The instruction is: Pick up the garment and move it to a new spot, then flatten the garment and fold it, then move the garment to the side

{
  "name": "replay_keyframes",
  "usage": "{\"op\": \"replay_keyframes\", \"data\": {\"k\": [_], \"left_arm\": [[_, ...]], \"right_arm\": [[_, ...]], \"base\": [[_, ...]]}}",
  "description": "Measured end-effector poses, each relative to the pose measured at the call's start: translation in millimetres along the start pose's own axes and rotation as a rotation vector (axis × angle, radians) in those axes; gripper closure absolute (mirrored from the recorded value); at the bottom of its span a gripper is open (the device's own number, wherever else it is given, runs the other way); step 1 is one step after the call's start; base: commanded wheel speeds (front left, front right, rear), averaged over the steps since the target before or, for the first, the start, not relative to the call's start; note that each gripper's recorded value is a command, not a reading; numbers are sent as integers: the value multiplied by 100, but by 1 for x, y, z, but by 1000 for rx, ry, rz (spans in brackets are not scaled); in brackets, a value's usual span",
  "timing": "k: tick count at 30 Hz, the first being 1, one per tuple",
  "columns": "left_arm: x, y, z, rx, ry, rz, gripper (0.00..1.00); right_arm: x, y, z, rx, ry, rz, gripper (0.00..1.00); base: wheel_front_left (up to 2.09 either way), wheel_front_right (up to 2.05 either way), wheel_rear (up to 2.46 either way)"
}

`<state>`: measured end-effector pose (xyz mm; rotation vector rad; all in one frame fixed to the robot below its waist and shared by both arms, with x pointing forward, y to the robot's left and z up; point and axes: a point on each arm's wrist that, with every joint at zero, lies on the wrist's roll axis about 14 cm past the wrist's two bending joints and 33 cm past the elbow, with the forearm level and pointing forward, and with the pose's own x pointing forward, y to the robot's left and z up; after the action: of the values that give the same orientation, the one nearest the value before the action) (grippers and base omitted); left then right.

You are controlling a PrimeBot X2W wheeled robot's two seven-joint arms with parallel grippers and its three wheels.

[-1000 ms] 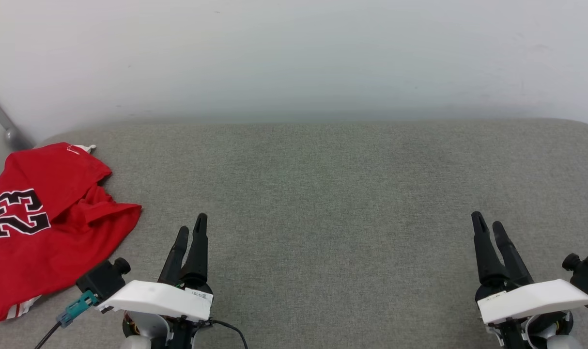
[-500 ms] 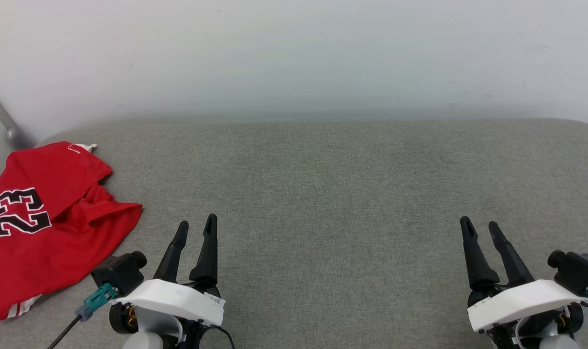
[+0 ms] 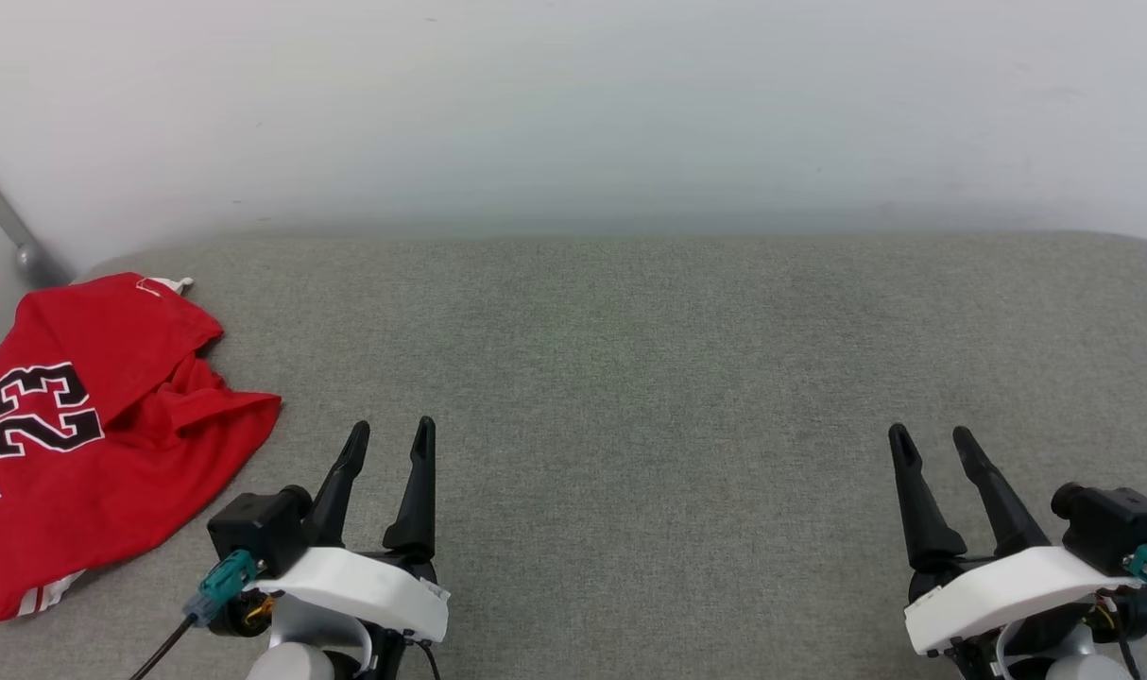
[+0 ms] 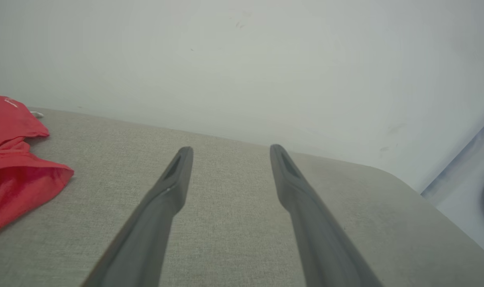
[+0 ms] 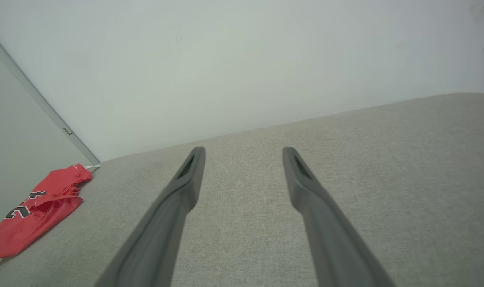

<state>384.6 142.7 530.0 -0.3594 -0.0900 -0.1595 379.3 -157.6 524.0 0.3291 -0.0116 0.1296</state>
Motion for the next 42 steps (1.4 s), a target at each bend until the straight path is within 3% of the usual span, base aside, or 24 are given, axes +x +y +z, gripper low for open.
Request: {"op": "replay_keyframes", "data": {"k": [25,42], "left_arm": [[1,-1,1,227,-18,-15,0],[0,-7,-6,298,-8,-49,0]], "right_arm": [[-3,-2,8,-200,-15,-2,0],[-3,-1,9,-264,-27,3,0]], "base": [[0,0,0],[0,0,0]]}}
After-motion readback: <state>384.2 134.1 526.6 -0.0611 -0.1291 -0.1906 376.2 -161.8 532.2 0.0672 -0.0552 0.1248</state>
